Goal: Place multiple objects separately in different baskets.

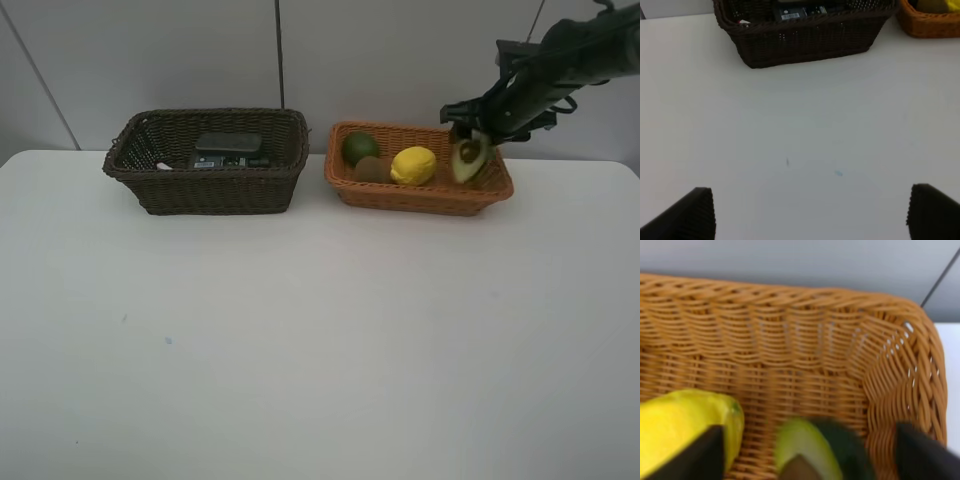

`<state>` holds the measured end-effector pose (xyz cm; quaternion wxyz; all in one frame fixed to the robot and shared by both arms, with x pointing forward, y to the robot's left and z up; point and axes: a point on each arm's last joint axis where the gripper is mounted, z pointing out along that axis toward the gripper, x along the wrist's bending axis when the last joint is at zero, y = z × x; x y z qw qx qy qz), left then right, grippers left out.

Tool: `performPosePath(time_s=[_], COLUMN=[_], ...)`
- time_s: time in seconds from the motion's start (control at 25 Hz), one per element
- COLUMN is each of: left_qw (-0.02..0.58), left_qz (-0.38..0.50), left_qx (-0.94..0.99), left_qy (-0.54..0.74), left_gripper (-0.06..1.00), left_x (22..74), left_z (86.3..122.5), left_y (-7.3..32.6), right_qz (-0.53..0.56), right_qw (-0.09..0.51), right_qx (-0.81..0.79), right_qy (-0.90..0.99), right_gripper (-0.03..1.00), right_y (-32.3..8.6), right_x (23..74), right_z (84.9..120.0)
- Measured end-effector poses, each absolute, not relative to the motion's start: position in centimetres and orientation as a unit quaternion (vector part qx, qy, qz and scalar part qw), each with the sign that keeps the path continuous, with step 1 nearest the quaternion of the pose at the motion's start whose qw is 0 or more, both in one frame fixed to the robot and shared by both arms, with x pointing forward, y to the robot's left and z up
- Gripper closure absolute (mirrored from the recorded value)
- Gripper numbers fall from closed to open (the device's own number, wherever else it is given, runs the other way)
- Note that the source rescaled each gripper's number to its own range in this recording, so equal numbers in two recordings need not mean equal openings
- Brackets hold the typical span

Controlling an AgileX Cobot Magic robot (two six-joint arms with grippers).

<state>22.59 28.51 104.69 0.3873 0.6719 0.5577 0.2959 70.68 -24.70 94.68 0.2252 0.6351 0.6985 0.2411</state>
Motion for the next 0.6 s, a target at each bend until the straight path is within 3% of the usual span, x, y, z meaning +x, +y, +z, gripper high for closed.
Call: performPosePath(time_s=[0.16,0.4,0.6], left_qw=[0.387,0.387,0.387], left_qz=[0.296,0.296,0.296], left_qx=[0.672,0.672,0.672], left_qy=[0.558,0.558,0.558], left_gripper=[-0.06,-0.06,-0.06], left_x=[22.6,22.6,22.6], left_z=[104.7,104.7,104.7], left_y=[28.5,28.5,28.5], right_qz=[0.239,0.216,0.211], right_qw=[0.225,0.211,0.225], right_qx=[0.634,0.639,0.646], right_qy=[0.700,0.707,0.698], right_gripper=[-0.01,-0.03,-0.03], right_y=[-24.7,-24.9,-26.8], right_x=[70.7,70.1,68.8], right_z=[94.5,94.8,97.8])
